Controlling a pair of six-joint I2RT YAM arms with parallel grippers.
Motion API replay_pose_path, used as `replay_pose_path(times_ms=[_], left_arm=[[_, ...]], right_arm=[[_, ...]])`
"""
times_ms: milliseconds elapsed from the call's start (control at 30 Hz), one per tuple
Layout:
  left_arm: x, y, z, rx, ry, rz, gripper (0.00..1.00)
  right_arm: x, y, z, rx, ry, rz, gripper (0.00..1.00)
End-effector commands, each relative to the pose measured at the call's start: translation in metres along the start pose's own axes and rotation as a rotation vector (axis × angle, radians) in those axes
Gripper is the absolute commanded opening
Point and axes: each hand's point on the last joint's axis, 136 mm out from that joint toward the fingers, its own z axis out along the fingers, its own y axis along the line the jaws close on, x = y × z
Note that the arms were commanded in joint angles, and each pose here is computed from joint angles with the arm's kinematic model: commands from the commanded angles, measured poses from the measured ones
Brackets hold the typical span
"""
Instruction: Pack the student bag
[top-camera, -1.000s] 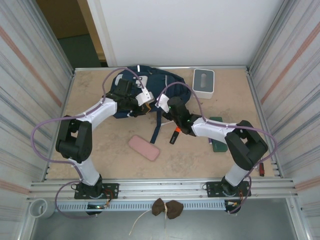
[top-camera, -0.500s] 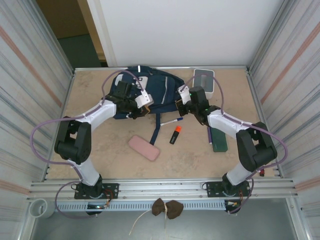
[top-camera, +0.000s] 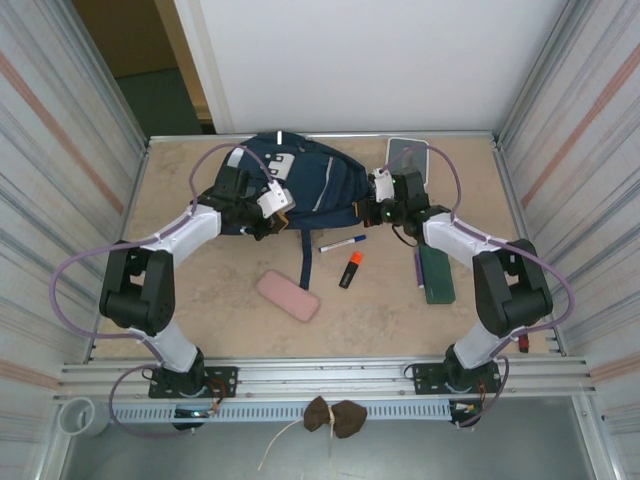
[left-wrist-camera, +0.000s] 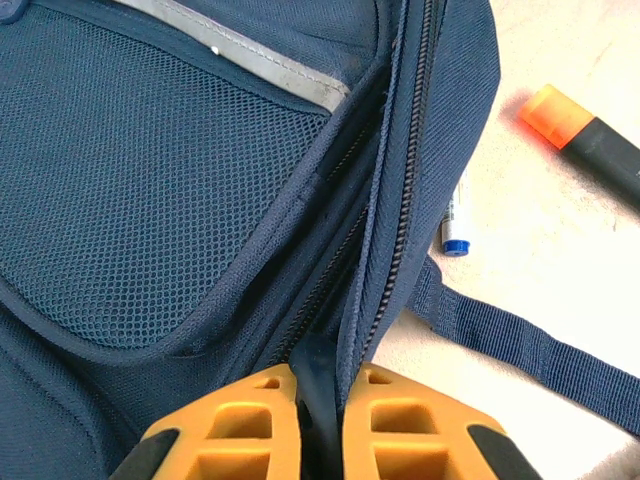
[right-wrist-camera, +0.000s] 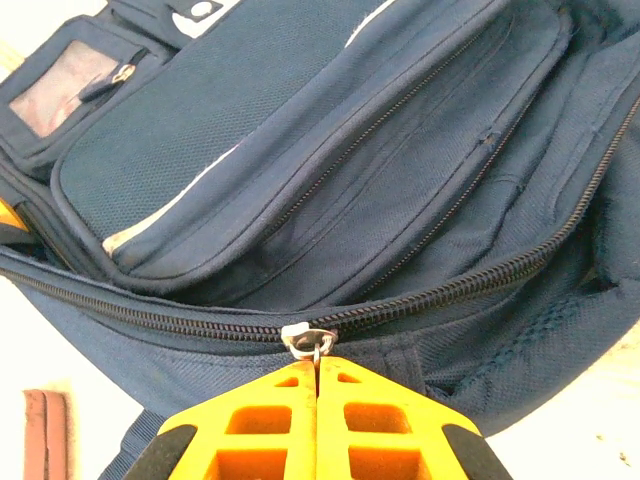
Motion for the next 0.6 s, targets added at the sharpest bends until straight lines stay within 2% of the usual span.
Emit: replay_pose_path(times_ms=[0,133,567], left_arm=[[-0.021,0.002,-0.010,-0.011,-0.070,0.030,0.00],[-0.025,-0.001,-0.009,0.003,-0.081,0.035,0.00],[-0.030,-0.004,-0.008,0.016,-0.093,0.039,0.00]], right_arm=[[0.001,-0.001,0.011,-0.031,0.003,0.057,0.00],[0.006,-0.003,0.019,-0.043,-0.016,0.064,0.00],[0.016,-0.006,0.029,-0.048,-0.081,0.063,0.12]])
